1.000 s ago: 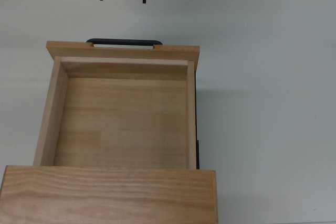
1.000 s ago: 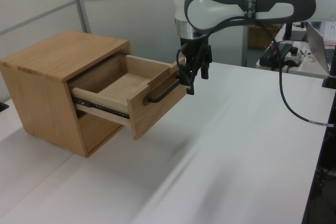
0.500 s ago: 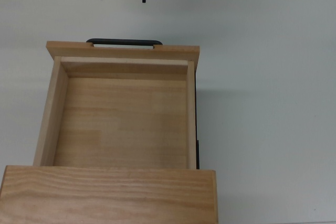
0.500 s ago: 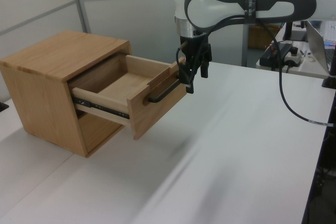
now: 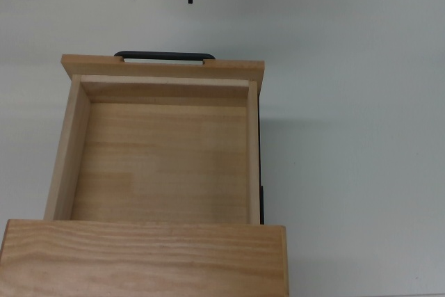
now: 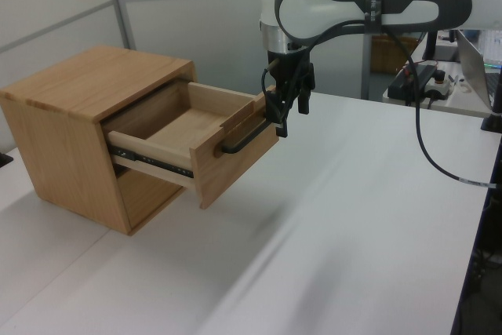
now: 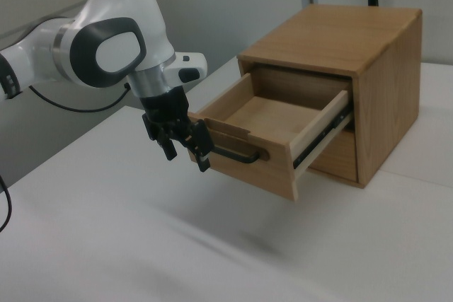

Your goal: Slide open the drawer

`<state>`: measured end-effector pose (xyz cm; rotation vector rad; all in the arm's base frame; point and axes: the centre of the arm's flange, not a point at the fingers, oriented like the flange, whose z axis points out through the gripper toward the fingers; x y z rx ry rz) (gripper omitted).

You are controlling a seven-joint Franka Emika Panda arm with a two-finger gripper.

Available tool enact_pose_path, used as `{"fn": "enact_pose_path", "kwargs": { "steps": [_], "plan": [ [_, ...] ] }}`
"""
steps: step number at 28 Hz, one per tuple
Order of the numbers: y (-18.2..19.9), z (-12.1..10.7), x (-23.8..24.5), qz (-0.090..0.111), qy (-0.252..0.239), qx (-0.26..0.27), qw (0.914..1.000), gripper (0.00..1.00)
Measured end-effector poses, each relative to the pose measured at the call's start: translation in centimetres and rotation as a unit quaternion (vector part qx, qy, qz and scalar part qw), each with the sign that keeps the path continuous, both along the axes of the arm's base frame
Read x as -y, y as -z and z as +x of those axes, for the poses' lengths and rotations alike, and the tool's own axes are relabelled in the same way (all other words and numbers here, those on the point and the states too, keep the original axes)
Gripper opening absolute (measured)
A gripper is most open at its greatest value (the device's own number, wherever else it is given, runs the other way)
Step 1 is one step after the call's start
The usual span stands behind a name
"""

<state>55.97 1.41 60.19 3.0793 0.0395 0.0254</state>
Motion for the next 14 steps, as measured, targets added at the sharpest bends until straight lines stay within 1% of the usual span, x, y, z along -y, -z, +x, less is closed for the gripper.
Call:
{"fn": "enact_pose_path", "kwargs": {
  "steps": [14],
  "plan": [
    [0.87,0.49,0.03,0.001,0.000,-0.008,1.0000,1.00]
  ]
}}
